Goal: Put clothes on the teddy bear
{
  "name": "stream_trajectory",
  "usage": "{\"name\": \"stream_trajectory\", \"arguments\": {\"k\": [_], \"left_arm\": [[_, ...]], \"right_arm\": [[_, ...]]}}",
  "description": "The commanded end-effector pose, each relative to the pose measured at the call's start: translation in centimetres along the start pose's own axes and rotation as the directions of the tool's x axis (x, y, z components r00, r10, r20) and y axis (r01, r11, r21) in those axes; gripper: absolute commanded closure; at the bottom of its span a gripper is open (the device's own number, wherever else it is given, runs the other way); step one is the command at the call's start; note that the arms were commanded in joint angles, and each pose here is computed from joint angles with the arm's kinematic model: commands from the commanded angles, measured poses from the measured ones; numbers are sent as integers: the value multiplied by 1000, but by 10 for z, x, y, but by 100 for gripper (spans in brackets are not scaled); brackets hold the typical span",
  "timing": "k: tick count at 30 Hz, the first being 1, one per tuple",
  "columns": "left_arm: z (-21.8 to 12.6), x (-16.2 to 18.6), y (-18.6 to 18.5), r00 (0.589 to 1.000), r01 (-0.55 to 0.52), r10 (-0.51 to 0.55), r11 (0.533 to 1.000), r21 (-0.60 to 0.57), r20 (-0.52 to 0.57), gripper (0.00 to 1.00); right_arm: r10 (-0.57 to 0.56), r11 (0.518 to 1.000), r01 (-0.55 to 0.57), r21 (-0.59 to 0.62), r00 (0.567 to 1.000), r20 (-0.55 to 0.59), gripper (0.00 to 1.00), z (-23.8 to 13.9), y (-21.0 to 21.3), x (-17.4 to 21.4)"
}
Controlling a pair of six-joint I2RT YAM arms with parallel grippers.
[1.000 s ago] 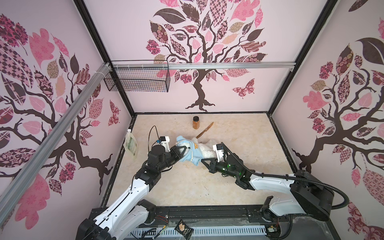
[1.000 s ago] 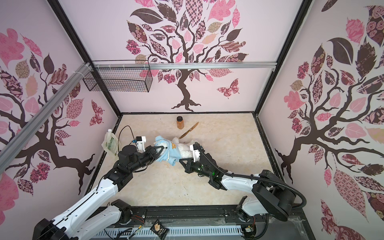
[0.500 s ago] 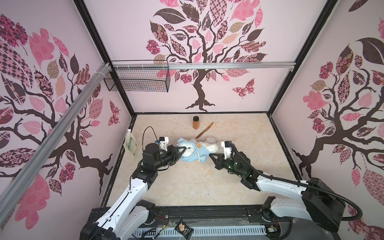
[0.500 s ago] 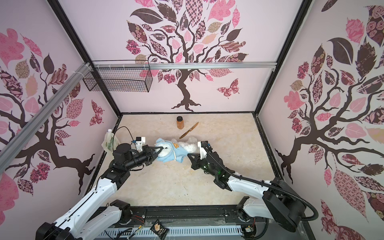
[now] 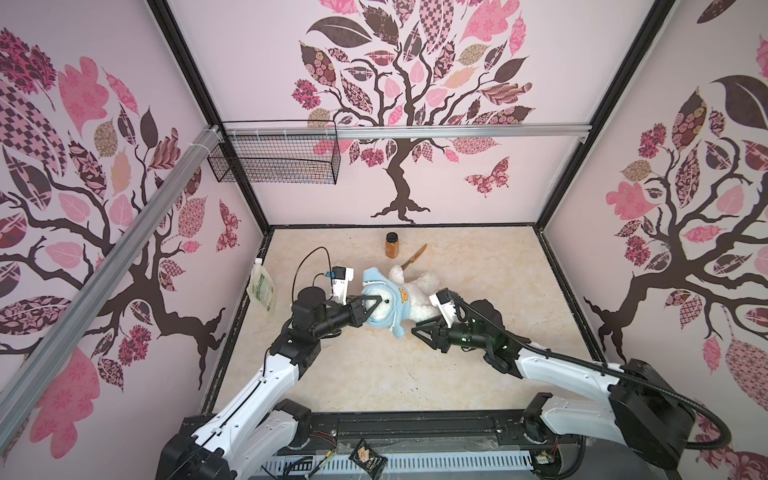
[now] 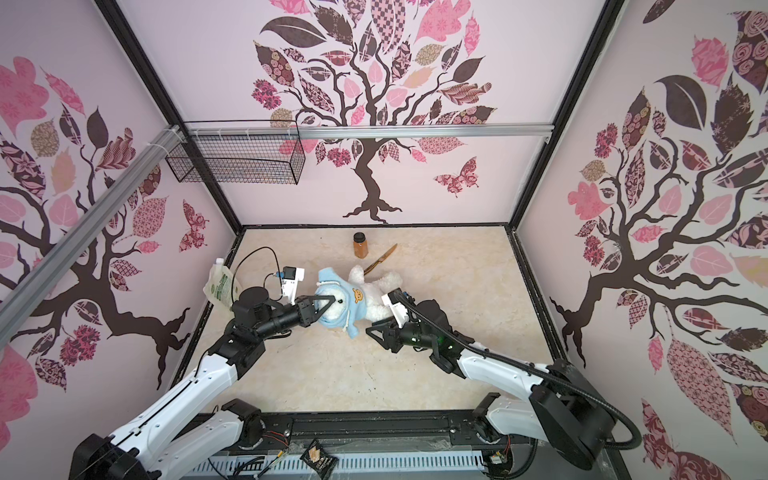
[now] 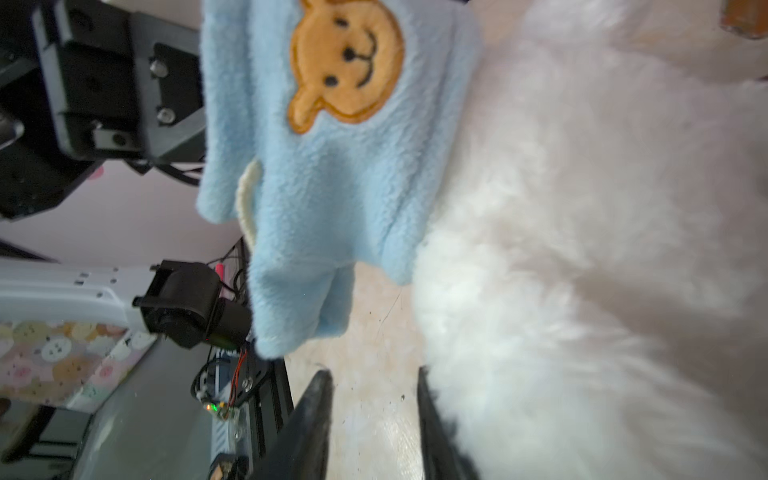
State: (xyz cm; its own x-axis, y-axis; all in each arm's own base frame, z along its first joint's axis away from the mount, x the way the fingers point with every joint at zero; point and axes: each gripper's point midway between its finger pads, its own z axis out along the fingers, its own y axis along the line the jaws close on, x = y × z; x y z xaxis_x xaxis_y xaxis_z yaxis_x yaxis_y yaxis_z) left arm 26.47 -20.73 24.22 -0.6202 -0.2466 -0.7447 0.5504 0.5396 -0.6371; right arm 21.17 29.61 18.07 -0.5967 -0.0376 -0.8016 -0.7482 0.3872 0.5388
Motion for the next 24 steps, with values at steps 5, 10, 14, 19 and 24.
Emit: {"name": "stream_trajectory", "arguments": {"k": [5, 10, 14, 19, 24], "left_arm": [[-13, 16, -33, 833, -550, 552, 817, 171, 39, 100], [-17, 30, -48, 747, -658, 658, 710, 251, 98, 100], [-20, 38, -54, 694, -710, 708, 643, 288, 129, 100], [-20, 43, -52, 683, -718, 719, 632, 290, 126, 100], [-19, 45, -51, 686, -713, 718, 634, 298, 113, 100]], "right_arm": [[-55, 998, 55, -7, 996, 69, 45, -33, 27, -62], [178, 975, -156, -159, 975, 134, 45, -48, 3, -98], [187, 959, -172, -225, 981, 46, 50, -30, 14, -88], [201, 952, -197, -235, 980, -9, 53, -14, 16, -77], [222, 941, -228, -249, 974, -53, 57, 0, 17, -66]]}}
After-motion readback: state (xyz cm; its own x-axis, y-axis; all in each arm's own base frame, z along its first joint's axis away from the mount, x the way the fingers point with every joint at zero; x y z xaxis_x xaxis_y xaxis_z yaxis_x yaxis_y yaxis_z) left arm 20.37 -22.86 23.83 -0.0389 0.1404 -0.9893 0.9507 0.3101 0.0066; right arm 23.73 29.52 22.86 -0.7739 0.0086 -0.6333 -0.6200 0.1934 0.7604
